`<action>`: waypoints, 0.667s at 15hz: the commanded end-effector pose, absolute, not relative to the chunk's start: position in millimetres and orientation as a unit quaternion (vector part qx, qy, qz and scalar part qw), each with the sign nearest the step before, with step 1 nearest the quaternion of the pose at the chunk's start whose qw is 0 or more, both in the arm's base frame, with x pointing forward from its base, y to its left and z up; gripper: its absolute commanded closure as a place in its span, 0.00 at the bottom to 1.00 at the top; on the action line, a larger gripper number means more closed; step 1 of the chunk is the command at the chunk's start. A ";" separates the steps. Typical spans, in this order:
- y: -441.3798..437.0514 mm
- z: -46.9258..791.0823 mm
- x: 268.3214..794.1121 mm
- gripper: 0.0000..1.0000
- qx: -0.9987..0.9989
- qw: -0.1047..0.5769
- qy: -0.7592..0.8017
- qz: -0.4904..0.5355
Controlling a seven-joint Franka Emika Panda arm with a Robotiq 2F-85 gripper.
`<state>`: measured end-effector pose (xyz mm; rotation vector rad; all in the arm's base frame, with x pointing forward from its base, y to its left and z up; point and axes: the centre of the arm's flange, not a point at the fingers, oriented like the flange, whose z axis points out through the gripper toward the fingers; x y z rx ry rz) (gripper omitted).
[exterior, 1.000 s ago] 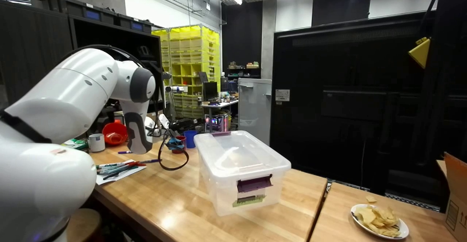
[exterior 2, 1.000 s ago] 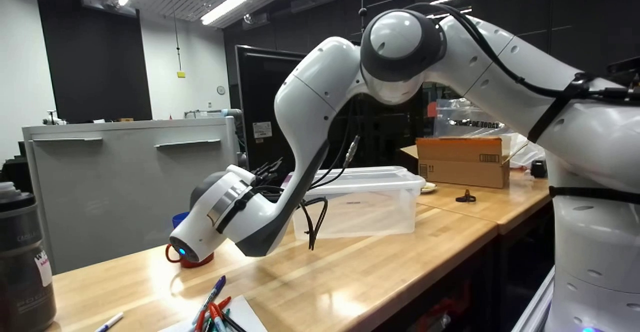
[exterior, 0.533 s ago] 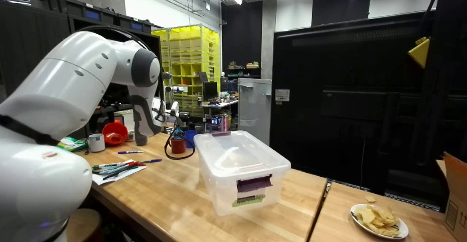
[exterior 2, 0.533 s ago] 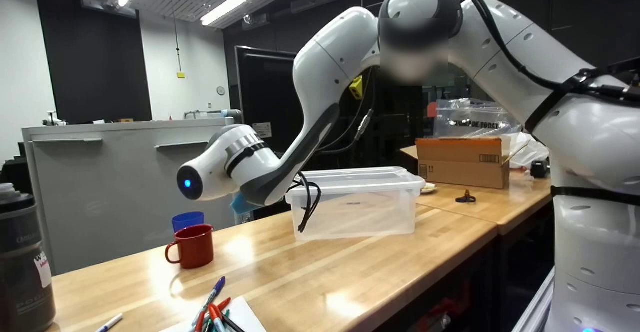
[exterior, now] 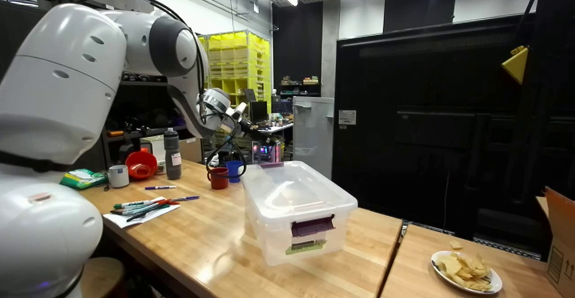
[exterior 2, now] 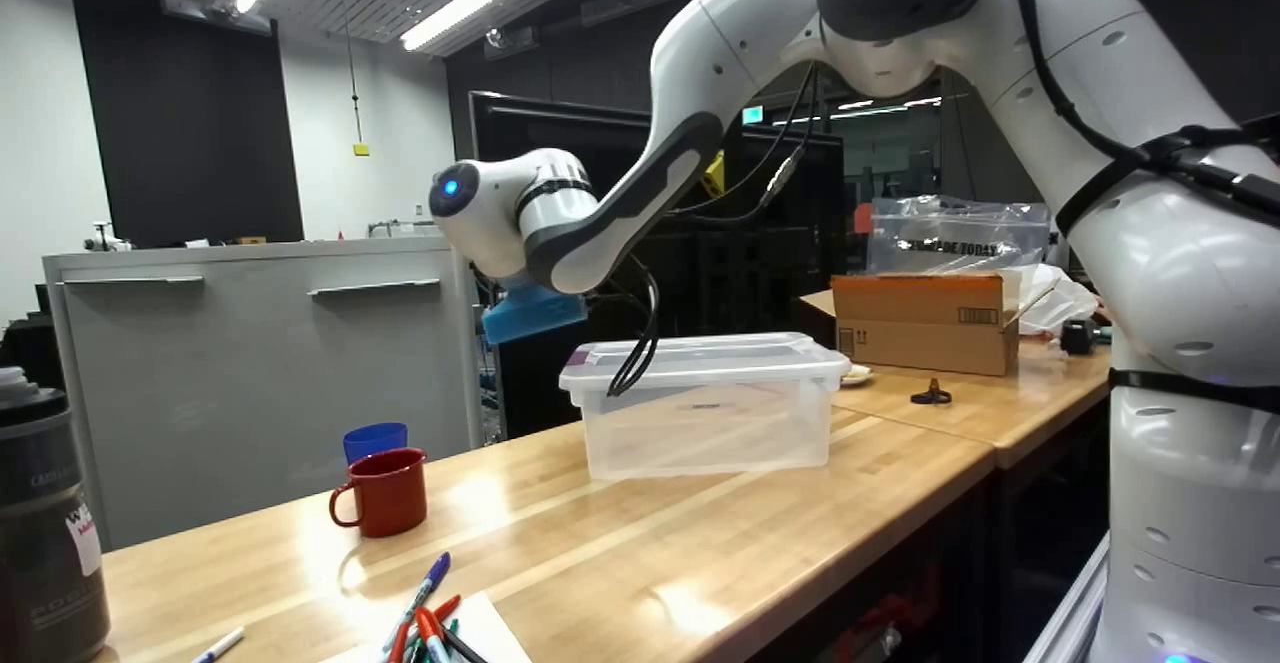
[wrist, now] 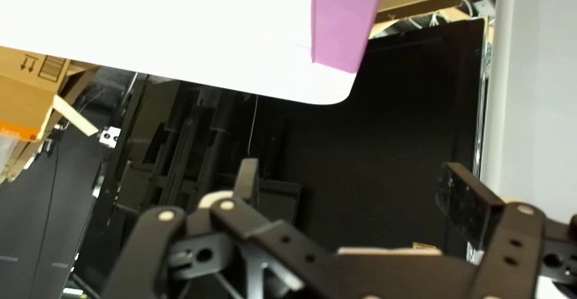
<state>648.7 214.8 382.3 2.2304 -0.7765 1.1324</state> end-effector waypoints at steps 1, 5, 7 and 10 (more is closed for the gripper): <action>180.5 402.5 642.1 0.00 0.869 0.209 -0.294 0.338; 155.6 394.6 651.5 0.00 0.901 0.162 -0.317 0.248; 145.4 384.5 654.5 0.00 0.907 0.152 -0.334 0.205; 132.3 370.9 655.3 0.00 0.913 0.137 -0.349 0.161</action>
